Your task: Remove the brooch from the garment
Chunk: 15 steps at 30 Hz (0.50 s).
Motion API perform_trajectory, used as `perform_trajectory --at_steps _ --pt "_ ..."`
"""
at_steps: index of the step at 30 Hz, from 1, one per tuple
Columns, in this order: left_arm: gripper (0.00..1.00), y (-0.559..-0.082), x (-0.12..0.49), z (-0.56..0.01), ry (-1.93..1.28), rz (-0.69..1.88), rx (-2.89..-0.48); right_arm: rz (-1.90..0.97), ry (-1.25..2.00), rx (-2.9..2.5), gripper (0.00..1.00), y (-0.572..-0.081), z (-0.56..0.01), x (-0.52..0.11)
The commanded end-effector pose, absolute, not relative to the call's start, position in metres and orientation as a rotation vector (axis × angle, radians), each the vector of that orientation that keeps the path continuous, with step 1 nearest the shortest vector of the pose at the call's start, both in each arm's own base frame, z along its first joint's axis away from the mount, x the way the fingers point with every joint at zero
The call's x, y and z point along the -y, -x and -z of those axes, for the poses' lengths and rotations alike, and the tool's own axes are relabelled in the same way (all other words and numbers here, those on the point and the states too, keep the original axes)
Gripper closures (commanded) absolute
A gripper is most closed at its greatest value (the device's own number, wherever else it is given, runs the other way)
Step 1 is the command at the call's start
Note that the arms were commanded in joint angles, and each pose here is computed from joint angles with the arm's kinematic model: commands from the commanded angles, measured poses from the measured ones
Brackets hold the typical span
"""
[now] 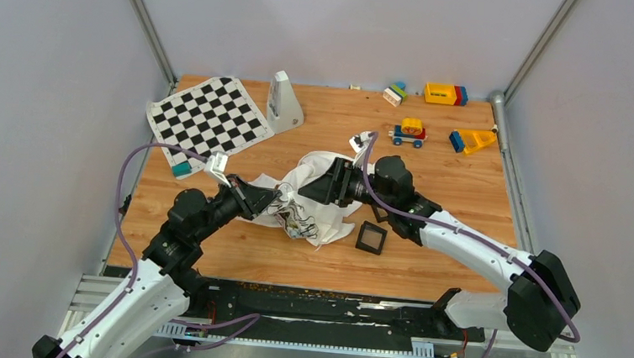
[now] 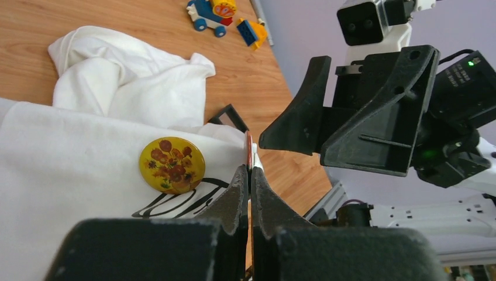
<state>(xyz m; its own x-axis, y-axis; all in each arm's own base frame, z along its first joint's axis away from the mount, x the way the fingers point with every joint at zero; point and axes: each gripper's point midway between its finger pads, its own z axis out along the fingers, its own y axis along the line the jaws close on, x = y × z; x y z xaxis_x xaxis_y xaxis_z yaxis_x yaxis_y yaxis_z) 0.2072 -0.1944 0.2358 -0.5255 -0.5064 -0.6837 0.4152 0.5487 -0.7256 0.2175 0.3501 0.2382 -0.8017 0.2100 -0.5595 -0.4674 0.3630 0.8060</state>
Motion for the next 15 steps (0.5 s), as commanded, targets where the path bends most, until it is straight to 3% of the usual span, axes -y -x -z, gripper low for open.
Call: perform_trajectory --at_steps 1,15 --pt "1.0 -0.203 0.199 -0.278 0.089 1.287 -1.621 -1.643 0.239 -1.918 0.35 -0.213 -0.271 -0.36" --pt "1.0 -0.196 0.208 -0.284 0.05 1.385 -1.581 -1.758 0.272 -1.933 0.53 -0.207 -0.27 -0.372"
